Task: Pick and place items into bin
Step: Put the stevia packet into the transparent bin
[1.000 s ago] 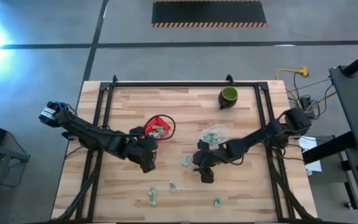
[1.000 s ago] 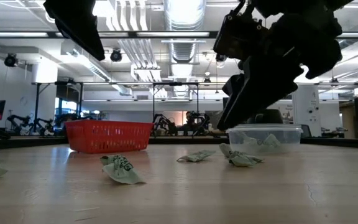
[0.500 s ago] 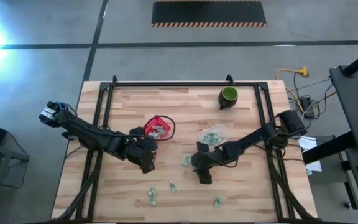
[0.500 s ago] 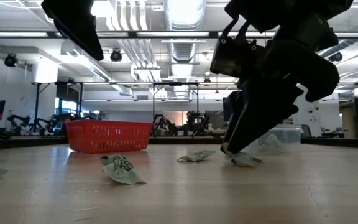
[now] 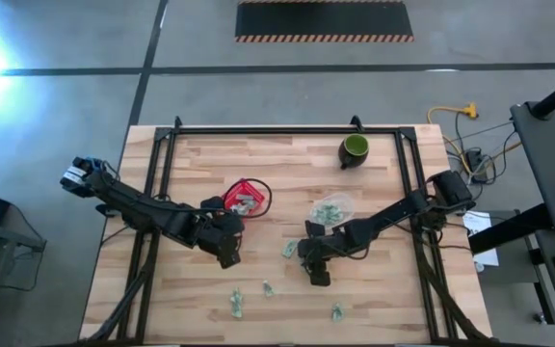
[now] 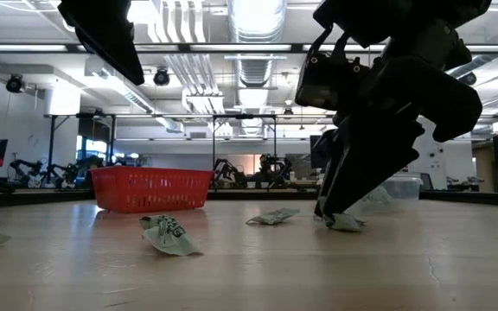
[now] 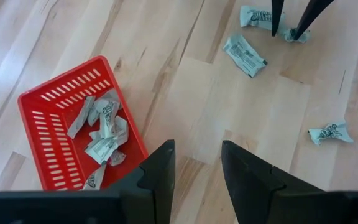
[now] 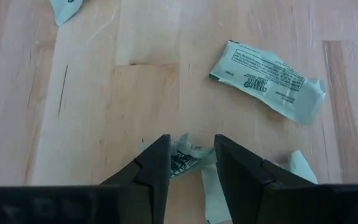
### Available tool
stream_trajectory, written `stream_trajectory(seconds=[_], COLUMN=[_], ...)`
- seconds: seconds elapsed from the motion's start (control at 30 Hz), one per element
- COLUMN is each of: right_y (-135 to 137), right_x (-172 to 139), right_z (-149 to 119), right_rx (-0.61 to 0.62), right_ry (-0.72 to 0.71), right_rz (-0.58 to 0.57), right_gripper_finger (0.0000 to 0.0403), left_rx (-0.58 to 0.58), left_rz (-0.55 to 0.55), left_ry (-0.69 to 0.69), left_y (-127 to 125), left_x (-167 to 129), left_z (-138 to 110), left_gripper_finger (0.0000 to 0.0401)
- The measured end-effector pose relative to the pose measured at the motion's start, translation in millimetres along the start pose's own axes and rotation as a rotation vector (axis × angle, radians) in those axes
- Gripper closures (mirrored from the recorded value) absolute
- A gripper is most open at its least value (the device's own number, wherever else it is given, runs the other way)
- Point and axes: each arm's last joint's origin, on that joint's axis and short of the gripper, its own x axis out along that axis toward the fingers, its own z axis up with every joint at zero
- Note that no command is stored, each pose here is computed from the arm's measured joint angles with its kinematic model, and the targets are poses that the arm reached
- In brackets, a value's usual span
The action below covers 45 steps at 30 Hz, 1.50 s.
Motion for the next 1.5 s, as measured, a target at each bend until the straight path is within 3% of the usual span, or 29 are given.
stream_trajectory(seconds=[0.53,0.9,1.2,1.5], right_y=[1.5,1.7,3.9,-1.3], right_x=[-3.8,-5.3,-28.3,-66.8], right_z=[1.9,2.8,15.3,21.2], right_rx=[0.002,0.024,0.013,-0.008], right_ry=[-0.005,-0.010,-0.094,-0.142], right_rz=[0.029,0.032,0.041,-0.091], right_gripper_finger=[0.0391,0.0394,0.0394,0.0394], left_rx=[0.002,0.002,0.003,0.002], left_rz=[0.003,0.004,0.010,0.010], left_ry=[0.003,0.004,0.001,-0.002], left_y=[0.3,0.4,0.7,0.6], left_x=[1.1,2.4,2.6,2.6], left_z=[-1.2,-2.2,-2.1,-1.9], left_gripper_finger=[0.0287,0.0287,0.0287,0.0287])
